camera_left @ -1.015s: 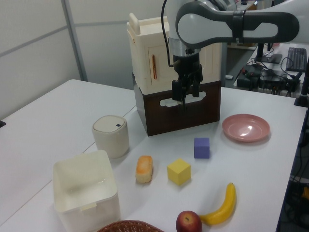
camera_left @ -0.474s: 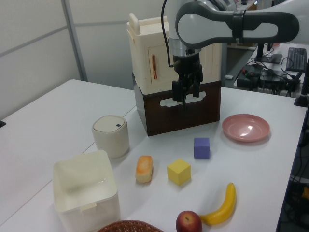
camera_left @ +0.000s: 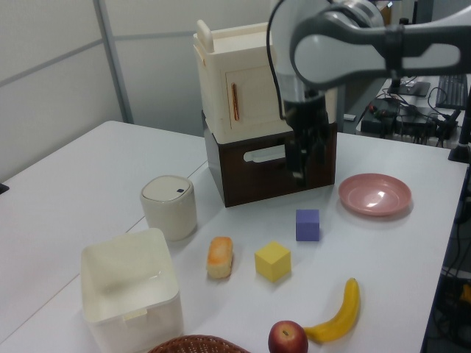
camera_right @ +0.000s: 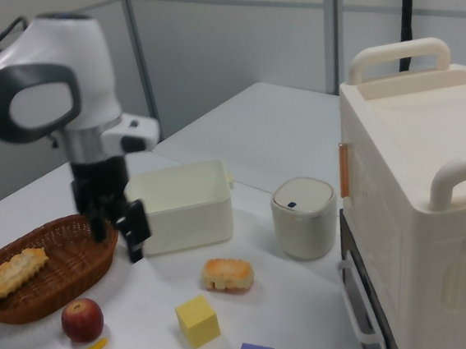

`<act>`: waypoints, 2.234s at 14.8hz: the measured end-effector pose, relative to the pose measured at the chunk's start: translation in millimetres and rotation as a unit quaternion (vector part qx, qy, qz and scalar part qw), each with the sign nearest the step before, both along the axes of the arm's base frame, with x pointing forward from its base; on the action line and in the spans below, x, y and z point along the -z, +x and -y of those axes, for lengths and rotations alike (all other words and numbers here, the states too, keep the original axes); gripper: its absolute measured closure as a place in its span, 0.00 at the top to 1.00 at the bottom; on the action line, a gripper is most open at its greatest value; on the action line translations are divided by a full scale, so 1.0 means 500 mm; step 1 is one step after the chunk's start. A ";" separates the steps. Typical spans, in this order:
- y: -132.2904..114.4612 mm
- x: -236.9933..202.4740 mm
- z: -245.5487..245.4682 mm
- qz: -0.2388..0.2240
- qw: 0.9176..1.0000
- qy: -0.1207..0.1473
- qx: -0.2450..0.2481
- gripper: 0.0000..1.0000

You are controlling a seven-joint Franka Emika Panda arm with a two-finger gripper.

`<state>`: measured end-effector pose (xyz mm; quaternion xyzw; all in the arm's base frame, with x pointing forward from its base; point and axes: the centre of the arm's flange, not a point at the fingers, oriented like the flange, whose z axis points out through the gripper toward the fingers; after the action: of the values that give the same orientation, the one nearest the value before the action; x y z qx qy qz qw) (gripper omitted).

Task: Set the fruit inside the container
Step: 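Move the gripper from its raised pose toward the red apple, then lower the open gripper down over the red apple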

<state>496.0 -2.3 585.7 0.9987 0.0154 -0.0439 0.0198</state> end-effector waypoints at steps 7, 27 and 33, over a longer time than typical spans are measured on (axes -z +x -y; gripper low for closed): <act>-0.066 0.133 -0.111 -0.036 0.997 -0.003 -0.070 1.00; -0.063 0.165 -0.134 -0.044 0.993 0.000 -0.106 1.00; -0.033 0.244 -0.252 -0.039 0.975 0.008 -0.221 1.00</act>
<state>479.6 123.9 463.6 0.9683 0.2366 -0.0776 0.0203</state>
